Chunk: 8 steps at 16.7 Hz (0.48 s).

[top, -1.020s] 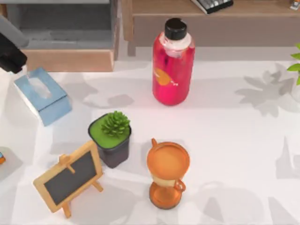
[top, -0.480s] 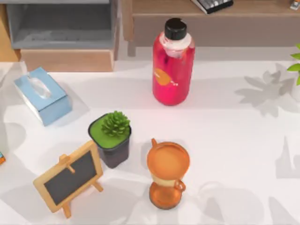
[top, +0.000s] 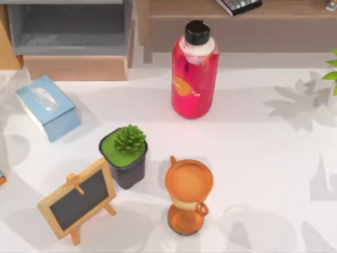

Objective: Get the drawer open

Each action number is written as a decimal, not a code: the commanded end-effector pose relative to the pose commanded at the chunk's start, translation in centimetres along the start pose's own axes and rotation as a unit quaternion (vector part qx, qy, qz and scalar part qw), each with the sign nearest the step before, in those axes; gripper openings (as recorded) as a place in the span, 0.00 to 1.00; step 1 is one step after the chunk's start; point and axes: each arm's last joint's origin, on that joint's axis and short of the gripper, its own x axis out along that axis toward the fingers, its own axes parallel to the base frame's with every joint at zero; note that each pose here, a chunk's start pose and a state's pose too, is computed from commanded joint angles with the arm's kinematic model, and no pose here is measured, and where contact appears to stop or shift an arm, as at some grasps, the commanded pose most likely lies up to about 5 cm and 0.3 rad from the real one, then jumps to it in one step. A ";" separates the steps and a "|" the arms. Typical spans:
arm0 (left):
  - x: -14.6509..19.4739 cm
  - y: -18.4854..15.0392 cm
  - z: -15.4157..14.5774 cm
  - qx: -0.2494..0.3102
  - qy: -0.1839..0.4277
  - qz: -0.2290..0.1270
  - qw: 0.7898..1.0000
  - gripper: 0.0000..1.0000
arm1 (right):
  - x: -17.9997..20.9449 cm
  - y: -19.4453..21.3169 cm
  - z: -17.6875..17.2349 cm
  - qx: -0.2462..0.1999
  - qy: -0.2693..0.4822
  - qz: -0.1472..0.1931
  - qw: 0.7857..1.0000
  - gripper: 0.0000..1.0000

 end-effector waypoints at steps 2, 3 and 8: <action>0.9 0.0 -0.1 0.000 0.000 0.000 1.000 1.00 | 0.0 0.0 0.0 0.000 0.000 0.000 1.000 1.00; 1.3 0.0 -0.1 0.000 0.000 0.000 1.000 1.00 | 0.0 0.0 0.0 0.000 0.000 0.000 1.000 1.00; 1.8 0.0 -0.1 0.000 0.000 0.000 1.000 1.00 | 0.0 0.0 0.0 0.000 0.000 0.000 1.000 1.00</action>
